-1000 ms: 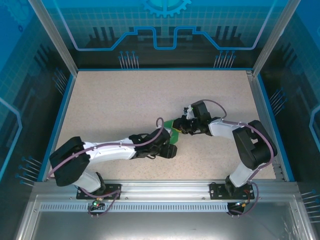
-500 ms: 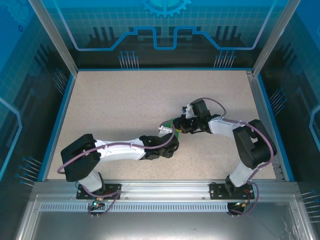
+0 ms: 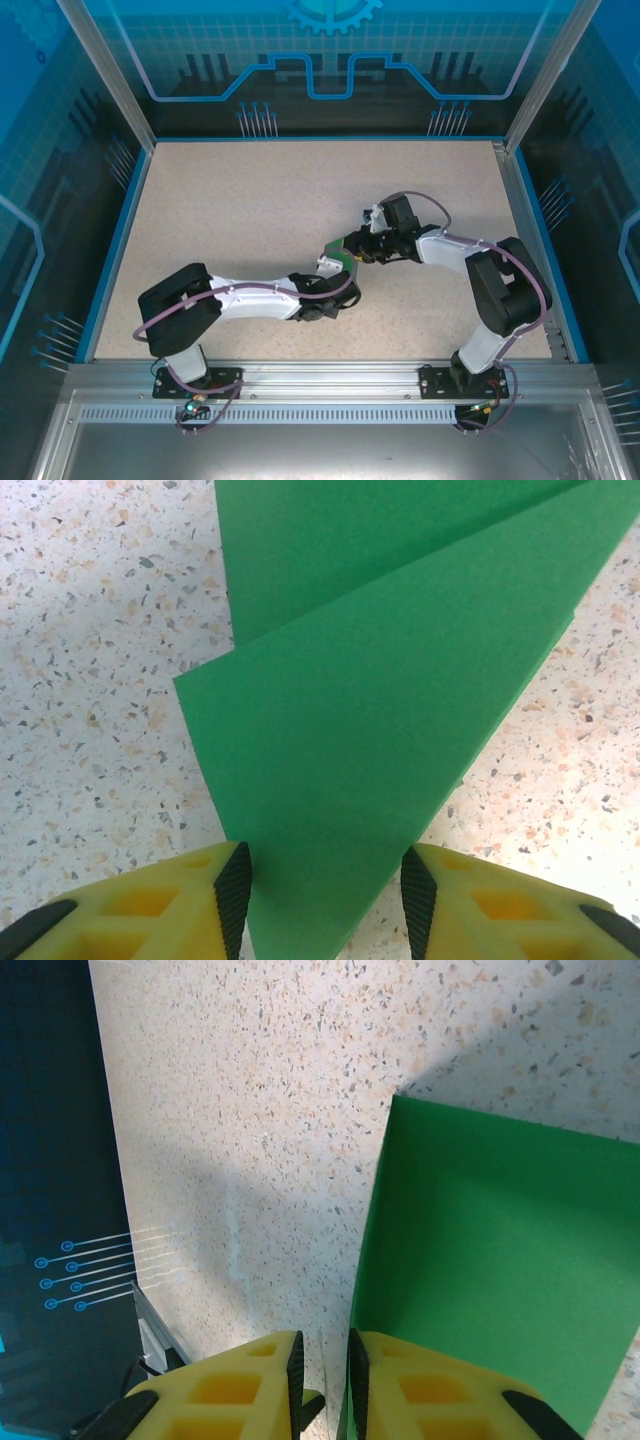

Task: Fold a paper plane with a square sheet of paper (pick it up from the middle)
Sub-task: Fourth fold the wing at the center of the table.

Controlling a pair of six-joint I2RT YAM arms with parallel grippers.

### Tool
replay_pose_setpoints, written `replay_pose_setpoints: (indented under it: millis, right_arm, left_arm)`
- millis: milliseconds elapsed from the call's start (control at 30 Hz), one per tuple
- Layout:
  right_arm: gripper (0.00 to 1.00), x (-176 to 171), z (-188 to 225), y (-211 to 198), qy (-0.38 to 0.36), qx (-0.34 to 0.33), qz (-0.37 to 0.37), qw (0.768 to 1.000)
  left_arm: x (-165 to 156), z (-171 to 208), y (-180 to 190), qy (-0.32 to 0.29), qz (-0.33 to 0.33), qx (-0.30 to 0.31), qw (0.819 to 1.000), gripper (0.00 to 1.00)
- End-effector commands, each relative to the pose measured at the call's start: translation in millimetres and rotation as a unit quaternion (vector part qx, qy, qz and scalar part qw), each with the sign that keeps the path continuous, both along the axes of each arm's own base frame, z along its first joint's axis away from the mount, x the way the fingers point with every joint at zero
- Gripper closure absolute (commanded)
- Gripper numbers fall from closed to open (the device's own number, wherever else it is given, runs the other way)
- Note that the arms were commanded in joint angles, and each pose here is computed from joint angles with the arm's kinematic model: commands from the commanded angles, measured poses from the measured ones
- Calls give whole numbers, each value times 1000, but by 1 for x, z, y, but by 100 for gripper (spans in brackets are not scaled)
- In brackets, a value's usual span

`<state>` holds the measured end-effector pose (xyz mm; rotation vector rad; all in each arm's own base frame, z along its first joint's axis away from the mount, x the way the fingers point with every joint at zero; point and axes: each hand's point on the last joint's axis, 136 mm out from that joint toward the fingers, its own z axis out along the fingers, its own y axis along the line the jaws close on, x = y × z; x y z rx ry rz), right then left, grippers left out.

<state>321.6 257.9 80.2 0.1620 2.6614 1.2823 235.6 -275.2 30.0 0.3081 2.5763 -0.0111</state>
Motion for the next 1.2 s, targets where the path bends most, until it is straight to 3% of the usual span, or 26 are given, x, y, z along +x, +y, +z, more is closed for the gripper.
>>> replay_pose_setpoints:
  millis: [0,433,933,1167]
  right_arm:
    - [78,1,0,-1,7,3,8,1000]
    - [78,-4,-13,-3,20,-9,9,1000]
    - [78,-5,-14,-2,23,-7,16,1000]
    - [78,-5,-13,-6,21,-16,15,1000]
  left_arm:
    - [5,4,-4,-10,9,2,1000,55]
    - [4,7,-9,-6,-1,-12,1000,58]
    - [9,12,-18,0,-7,-41,999,52]
    - [7,20,-27,15,-30,-88,996,46]
